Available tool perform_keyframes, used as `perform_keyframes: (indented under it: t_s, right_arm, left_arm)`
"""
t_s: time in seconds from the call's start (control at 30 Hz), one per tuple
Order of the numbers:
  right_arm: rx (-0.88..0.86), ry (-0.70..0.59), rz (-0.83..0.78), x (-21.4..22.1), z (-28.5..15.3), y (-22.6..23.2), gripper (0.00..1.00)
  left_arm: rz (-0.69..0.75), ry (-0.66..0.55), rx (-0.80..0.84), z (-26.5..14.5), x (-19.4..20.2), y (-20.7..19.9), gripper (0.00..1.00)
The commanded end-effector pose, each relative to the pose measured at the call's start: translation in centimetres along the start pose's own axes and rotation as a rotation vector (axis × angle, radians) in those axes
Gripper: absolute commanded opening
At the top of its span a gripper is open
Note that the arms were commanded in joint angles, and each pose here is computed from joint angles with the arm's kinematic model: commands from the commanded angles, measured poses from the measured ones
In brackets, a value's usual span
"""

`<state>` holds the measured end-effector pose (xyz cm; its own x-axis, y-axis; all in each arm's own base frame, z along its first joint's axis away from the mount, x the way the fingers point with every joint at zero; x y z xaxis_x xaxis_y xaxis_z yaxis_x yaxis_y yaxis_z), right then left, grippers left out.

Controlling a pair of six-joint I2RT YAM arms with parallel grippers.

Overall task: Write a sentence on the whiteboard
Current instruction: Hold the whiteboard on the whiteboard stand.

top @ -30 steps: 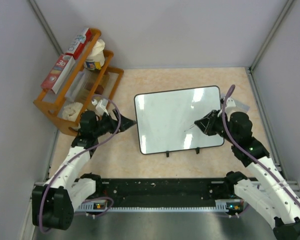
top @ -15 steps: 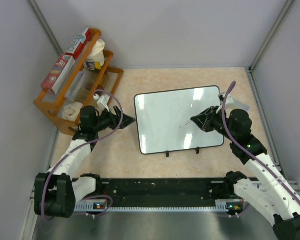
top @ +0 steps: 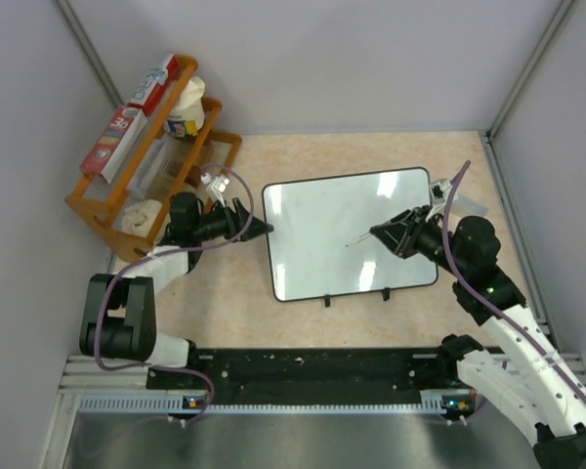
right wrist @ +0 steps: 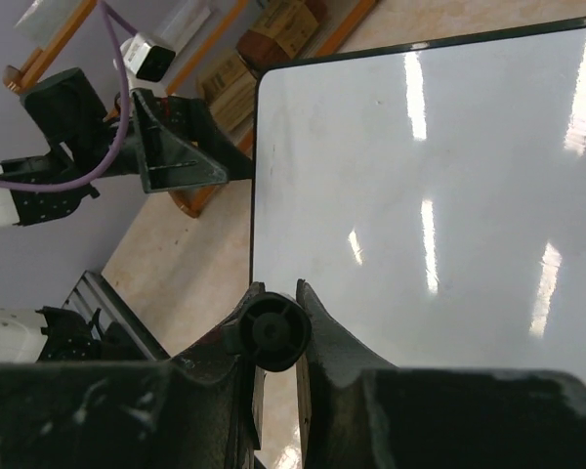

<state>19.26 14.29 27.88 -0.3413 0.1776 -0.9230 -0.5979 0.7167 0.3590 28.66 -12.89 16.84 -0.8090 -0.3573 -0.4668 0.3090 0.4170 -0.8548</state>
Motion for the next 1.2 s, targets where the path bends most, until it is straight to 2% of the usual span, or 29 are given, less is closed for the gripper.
perform_keyframes:
  t_s: [0.0, 0.13, 0.33, 0.6, 0.8, 0.87, 1.17]
  right_arm:
    - [-0.048, -0.082, -0.037, -1.8, -0.5, 0.9, 0.00]
    - [-0.051, -0.087, -0.039, -1.8, -0.6, 0.9, 0.00]
    - [-0.052, -0.081, -0.045, -1.7, -0.5, 0.9, 0.00]
    - [-0.055, -0.083, -0.060, -1.9, -0.5, 0.9, 0.00]
    - [-0.057, -0.079, -0.067, -1.8, -0.2, 0.7, 0.00]
    - [-0.065, -0.080, -0.079, -1.8, -0.1, 0.7, 0.00]
    - [-0.053, -0.101, -0.121, -2.0, -0.2, 0.5, 0.00]
  left_arm:
    - [0.120, 0.006, 0.143, 1.2, -2.7, -1.7, 0.77]
    - [0.093, 0.057, 0.144, 2.6, -2.7, 0.1, 0.71]
    - [0.114, 0.109, 0.188, 4.3, -1.9, 0.6, 0.63]
    - [0.121, 0.176, 0.219, 4.9, -0.7, 0.9, 0.28]
    - [0.137, 0.212, 0.195, 4.2, 0.6, 1.3, 0.12]
    - [0.139, 0.222, 0.197, 4.0, 1.1, 1.5, 0.02]
    - [0.202, 0.278, 0.179, 4.5, 2.3, 1.1, 0.00]
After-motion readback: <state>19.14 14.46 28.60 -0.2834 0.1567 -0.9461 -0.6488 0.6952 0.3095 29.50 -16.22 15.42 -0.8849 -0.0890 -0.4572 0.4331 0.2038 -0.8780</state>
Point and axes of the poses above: each gripper's point midway between its finger pads, its own z axis out along the fingers, its own y axis along the line the jaws close on, x = y × z, the point moved 6 cm from there along -z, back along the fingers, and after that the axes turned 12 degrees about -z, right-handed, at the moved point
